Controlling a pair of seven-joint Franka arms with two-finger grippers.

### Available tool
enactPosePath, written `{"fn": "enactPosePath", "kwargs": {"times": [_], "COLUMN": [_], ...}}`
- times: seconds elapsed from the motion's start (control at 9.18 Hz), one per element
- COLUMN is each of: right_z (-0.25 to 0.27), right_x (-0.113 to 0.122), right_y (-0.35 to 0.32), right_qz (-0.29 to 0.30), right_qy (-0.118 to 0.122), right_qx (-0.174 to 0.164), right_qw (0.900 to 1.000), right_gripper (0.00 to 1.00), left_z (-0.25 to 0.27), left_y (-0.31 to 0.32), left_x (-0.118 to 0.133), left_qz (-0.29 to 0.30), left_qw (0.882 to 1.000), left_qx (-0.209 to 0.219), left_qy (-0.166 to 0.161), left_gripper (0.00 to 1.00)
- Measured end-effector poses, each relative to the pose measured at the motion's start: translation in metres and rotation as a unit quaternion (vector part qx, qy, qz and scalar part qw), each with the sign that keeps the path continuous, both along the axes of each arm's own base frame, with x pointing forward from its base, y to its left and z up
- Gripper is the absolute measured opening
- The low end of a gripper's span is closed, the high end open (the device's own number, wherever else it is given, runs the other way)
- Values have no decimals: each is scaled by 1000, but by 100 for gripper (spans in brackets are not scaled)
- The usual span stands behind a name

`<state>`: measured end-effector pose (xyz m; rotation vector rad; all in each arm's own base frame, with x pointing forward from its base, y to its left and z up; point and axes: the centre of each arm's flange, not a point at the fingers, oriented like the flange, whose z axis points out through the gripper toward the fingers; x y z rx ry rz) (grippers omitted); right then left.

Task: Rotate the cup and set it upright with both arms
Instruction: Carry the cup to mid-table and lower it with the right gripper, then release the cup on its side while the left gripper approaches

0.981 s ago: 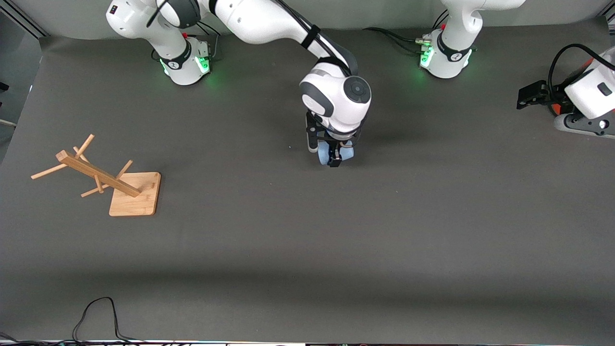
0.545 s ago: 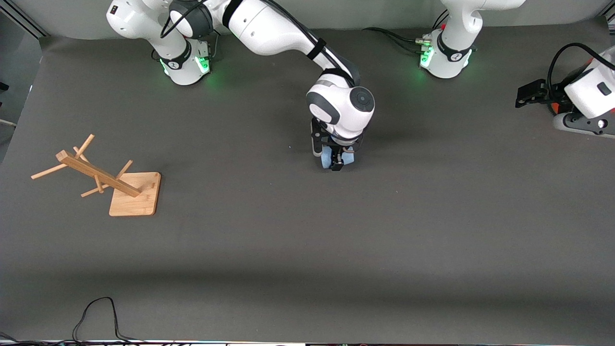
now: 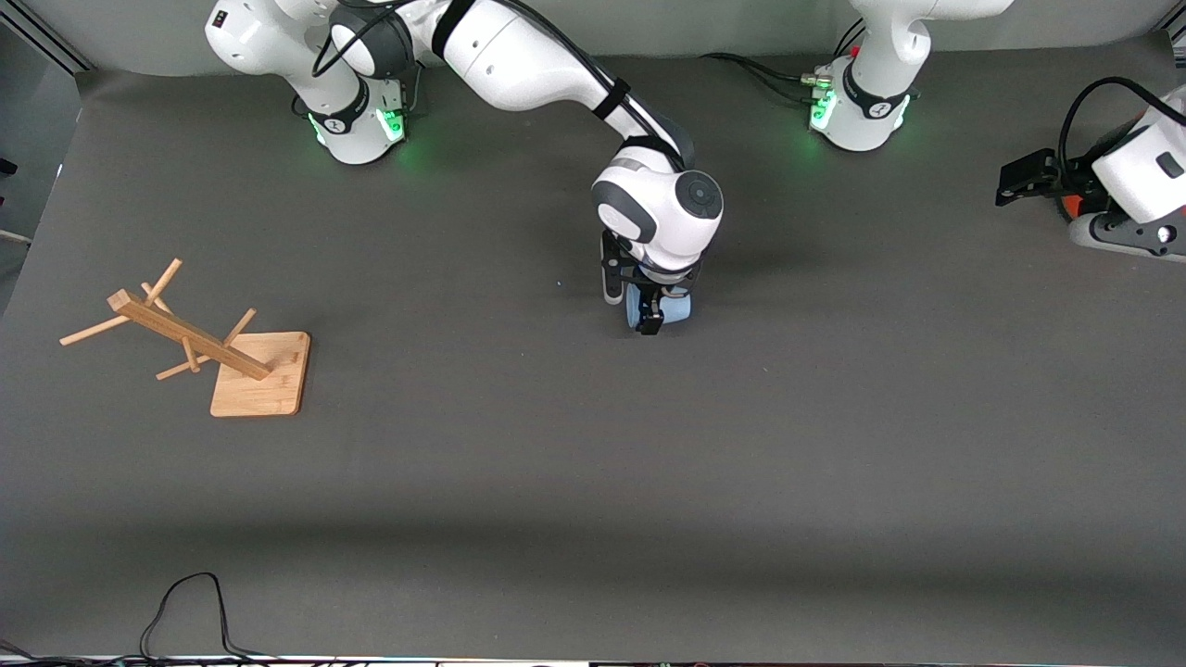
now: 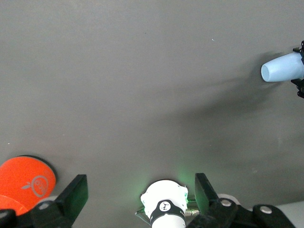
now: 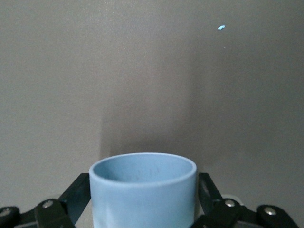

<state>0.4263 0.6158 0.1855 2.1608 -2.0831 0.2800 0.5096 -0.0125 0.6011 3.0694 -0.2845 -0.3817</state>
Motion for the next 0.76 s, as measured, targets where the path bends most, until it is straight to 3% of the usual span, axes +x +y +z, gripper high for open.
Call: {"fn": "enactPosePath", "kwargs": {"times": [0.22, 0.44, 0.76], "right_z": [7, 46, 144], "right_x": [2, 7, 9], "right_y": [3, 5, -16], "right_qz": [1, -1, 27], "right_qy": [-5, -10, 23], "right_qx": [5, 14, -7], "right_qw": [1000, 1000, 999], "right_gripper": [100, 100, 100], "left_z": [2, 4, 4], "left_y": [0, 0, -1], "left_x": [0, 1, 1], "left_qz": [0, 0, -1], "left_qw": [1000, 1000, 1000], "left_qx": [0, 0, 0], "left_qy": [-3, -5, -7], "left_gripper": [100, 100, 100]}}
